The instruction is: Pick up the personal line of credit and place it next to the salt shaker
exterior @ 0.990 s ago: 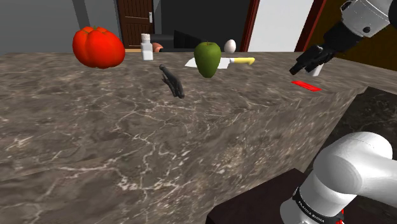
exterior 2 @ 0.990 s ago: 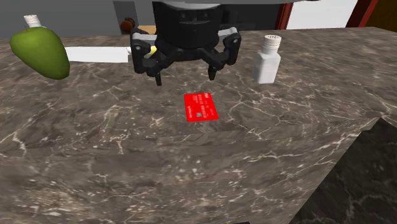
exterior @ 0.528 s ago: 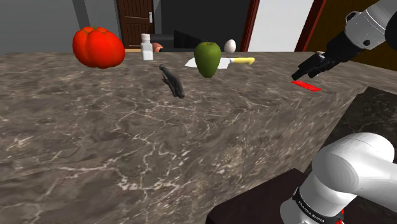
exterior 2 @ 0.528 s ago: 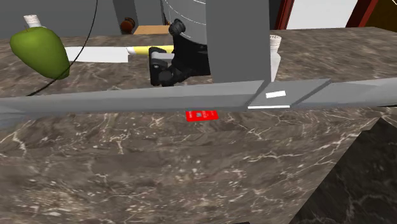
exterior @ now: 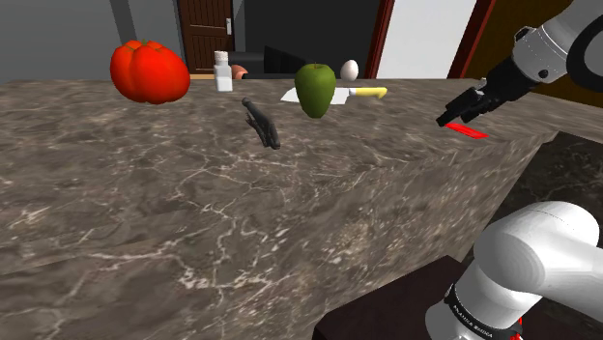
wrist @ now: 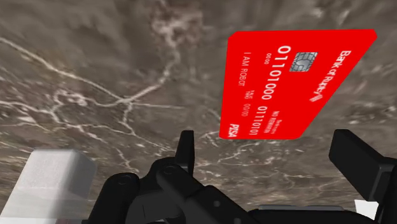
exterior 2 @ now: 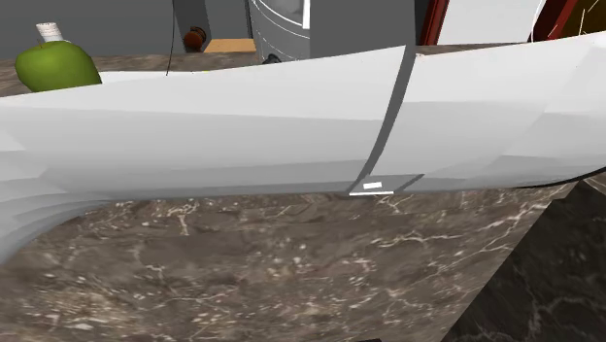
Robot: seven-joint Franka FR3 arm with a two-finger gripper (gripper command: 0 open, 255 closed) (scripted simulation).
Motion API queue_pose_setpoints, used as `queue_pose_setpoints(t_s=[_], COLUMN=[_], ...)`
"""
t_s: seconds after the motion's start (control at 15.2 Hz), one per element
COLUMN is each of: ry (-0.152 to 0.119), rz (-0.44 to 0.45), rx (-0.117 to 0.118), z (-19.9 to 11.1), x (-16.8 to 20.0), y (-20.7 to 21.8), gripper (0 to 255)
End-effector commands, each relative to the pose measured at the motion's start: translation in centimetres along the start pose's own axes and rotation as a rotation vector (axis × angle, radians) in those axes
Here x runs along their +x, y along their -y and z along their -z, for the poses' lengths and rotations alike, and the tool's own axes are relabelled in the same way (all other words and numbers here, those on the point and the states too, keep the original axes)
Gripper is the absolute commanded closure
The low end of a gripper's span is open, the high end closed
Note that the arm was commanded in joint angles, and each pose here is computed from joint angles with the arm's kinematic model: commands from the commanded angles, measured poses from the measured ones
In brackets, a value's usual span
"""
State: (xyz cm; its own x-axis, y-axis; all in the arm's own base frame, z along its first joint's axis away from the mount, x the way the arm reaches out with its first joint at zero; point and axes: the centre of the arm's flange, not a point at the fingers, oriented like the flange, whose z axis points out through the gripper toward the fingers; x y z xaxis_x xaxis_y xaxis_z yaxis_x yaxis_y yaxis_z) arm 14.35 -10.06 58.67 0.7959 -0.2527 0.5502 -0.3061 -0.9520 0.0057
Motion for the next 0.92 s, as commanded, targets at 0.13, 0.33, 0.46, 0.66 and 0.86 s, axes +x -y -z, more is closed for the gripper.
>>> queue_pose_setpoints(t_s=[0.13, 0.33, 0.46, 0.66, 0.86], ry=[0.000, 0.000, 0.000, 0.000, 0.000], rz=[0.000, 0.000, 0.000, 0.000, 0.000], rx=[0.000, 0.000, 0.000, 0.000, 0.000], z=[-0.01, -0.01, 0.08, 0.03, 0.87], x=[0.00, 0.05, -0.04, 0.03, 0.58], y=[0.00, 0.00, 0.08, 0.27, -0.01], gripper=[255, 255, 255, 255, 255])
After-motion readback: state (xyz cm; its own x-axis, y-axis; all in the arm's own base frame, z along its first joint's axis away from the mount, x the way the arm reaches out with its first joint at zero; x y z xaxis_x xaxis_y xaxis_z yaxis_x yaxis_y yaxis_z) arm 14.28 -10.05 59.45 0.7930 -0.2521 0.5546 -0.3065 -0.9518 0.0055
